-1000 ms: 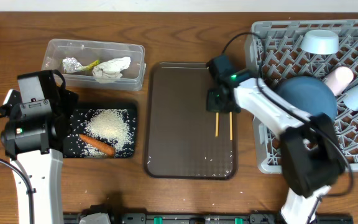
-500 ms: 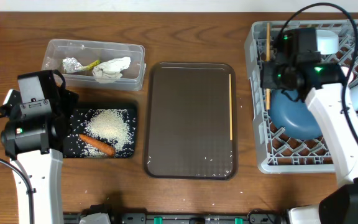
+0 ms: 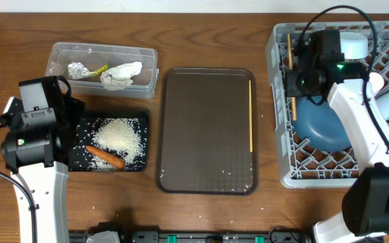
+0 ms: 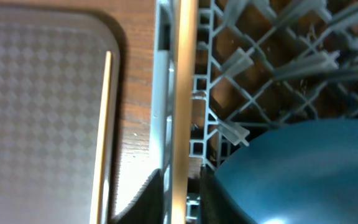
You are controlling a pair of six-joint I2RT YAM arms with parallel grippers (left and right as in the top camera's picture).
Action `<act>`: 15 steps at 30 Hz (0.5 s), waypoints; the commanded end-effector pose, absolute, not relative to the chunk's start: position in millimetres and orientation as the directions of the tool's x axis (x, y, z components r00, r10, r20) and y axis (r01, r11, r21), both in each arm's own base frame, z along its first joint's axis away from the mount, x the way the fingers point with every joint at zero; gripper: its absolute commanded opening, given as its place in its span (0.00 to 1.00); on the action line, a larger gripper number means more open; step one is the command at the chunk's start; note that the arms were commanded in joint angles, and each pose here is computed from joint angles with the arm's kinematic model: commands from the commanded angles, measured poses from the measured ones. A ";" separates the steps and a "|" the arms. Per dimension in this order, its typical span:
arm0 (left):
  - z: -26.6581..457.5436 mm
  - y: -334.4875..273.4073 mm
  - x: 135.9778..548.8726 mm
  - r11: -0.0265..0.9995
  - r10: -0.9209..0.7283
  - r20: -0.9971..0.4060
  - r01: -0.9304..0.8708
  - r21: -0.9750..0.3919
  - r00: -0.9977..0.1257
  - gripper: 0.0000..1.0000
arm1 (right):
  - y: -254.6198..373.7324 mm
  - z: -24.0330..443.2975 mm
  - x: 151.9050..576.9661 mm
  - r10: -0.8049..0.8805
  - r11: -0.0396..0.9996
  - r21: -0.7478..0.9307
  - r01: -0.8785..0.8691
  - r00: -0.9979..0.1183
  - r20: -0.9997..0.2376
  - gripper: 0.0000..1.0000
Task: Sort waste into correct bins and load items into the dishwasher rack
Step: 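Carry the chopstick into the rack and drop it upright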
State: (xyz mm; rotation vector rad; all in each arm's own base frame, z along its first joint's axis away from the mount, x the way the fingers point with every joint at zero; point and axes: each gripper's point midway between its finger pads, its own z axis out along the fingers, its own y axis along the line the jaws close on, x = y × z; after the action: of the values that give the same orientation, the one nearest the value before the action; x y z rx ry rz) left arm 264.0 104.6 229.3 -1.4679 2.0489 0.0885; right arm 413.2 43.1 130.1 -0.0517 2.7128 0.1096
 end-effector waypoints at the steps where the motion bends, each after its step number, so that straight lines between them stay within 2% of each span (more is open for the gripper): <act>1: 230.6 109.4 261.2 0.375 -0.830 -0.524 -0.886 -0.272 -0.191 0.99 | 40.6 128.3 413.3 -0.024 0.997 0.061 -0.054 -0.913 -0.407 0.41; 3: 230.6 109.4 261.2 0.375 -0.830 -0.524 -0.886 -0.272 -0.191 0.99 | 41.1 130.1 413.1 -0.009 0.997 0.068 -0.041 -0.912 -0.410 0.47; 9: 230.6 109.4 261.2 0.375 -0.830 -0.524 -0.886 -0.272 -0.191 0.99 | 52.7 151.6 406.3 0.026 0.988 0.148 -0.043 -0.900 -0.435 0.51; 15: 230.6 109.4 261.2 0.375 -0.830 -0.524 -0.886 -0.272 -0.190 0.99 | 86.5 198.5 384.4 0.056 0.956 0.279 -0.094 -0.871 -0.487 0.54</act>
State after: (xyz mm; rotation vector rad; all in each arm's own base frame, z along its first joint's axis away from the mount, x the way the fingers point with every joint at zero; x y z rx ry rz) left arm 263.9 104.7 229.4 -1.4680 2.0487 0.0890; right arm 395.8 60.4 161.9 -0.0158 2.6777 0.2577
